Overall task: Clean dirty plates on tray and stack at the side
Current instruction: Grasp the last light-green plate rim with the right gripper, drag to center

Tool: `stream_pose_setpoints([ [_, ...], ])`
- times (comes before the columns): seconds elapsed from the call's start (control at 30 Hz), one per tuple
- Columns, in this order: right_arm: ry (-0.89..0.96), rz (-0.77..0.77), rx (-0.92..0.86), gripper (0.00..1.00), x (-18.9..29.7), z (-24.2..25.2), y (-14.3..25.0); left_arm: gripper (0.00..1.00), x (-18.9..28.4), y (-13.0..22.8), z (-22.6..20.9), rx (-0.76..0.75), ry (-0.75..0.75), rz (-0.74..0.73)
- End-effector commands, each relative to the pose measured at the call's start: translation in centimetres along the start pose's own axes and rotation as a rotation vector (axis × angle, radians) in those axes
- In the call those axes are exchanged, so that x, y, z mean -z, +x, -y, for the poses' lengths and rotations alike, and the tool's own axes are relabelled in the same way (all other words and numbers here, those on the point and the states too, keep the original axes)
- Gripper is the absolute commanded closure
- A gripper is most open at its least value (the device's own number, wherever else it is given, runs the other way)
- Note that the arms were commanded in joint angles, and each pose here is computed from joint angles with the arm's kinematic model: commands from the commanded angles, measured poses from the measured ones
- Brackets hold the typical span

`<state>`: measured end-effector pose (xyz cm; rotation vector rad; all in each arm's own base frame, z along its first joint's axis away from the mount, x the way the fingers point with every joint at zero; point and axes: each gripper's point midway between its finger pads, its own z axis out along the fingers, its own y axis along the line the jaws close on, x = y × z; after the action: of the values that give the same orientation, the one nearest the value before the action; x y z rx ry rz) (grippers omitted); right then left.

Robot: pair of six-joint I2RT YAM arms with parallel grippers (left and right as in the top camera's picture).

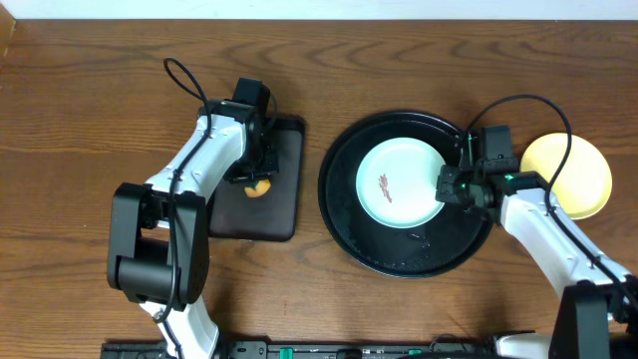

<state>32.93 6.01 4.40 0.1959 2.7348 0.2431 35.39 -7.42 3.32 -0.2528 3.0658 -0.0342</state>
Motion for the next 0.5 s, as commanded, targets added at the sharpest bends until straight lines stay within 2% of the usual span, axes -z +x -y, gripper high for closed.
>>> stream_pose_setpoints([
  [0.0, 0.05, -0.054, -0.04, 0.99, -1.4, 0.4, 1.4, 0.92, 2.8, -1.3, 0.5, -0.009, 0.037, 0.071],
  [0.13, 0.054, -0.122, -0.035, 0.98, -2.4, 0.1, 3.1, 0.92, 4.1, -1.6, 0.6, -0.041, 0.048, 0.105],
  [0.2, 0.058, -0.121, -0.028, 0.8, -2.2, 0.2, 3.0, 0.92, 4.0, -1.5, 0.6, -0.04, 0.047, 0.103],
  [0.23, 0.056, -0.113, -0.014, 0.66, -1.9, 0.2, 2.6, 0.92, 3.7, -1.2, 0.5, -0.04, 0.043, 0.093],
  [0.47, 0.026, -0.017, 0.098, 0.57, 2.1, -1.1, -1.6, 0.92, -0.1, -0.8, -0.7, -0.037, -0.015, 0.094],
])
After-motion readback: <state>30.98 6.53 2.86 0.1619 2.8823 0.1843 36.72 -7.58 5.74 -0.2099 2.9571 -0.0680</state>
